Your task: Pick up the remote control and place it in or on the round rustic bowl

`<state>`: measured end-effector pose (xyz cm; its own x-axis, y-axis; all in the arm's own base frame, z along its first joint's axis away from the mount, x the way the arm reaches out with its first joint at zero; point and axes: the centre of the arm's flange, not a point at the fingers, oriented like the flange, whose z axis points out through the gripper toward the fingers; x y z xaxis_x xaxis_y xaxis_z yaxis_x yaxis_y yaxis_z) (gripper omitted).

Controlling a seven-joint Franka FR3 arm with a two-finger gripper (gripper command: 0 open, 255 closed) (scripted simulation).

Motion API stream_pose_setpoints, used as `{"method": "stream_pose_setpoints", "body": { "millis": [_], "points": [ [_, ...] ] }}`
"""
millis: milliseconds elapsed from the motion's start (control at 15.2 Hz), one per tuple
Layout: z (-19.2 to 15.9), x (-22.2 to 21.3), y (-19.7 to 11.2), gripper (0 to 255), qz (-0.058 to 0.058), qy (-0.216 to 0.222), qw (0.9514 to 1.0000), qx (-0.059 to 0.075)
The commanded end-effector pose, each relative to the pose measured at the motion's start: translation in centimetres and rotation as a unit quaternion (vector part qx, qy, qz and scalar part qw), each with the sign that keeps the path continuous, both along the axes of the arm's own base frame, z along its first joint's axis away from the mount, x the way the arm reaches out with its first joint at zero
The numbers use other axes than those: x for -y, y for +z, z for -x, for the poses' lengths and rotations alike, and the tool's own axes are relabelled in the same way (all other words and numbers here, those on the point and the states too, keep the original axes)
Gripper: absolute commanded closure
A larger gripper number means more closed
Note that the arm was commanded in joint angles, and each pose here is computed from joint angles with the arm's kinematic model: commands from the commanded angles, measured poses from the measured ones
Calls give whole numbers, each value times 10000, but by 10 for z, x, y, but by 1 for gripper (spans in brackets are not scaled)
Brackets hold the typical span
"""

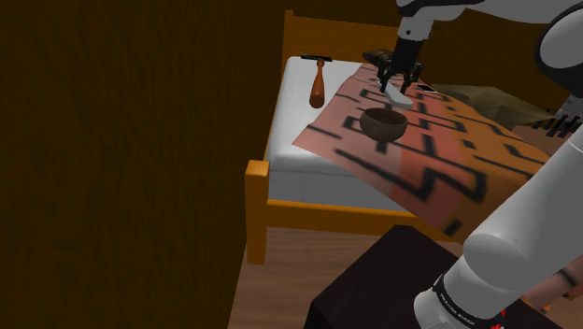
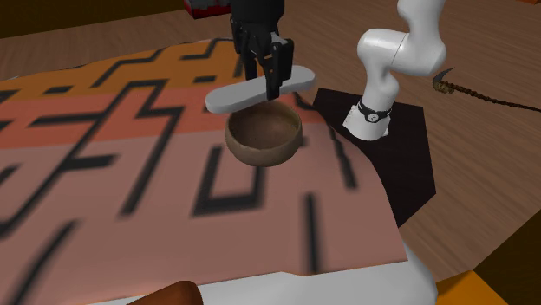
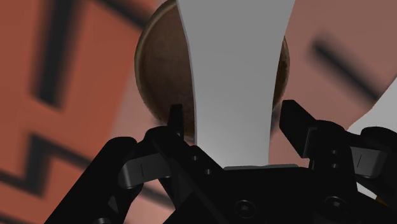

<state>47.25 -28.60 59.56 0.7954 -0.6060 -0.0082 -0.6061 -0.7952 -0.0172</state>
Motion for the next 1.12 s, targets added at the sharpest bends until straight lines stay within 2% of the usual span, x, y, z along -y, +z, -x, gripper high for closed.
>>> {"method": "stream_pose_setpoints", "body": {
  "millis": [0,792,1056],
  "points": [
    [4,1,-9,255,-1,4,10000,1],
    [4,1,-71,255,-1,4,10000,1],
    [4,1,-71,255,-1,4,10000,1]
  ]
}}
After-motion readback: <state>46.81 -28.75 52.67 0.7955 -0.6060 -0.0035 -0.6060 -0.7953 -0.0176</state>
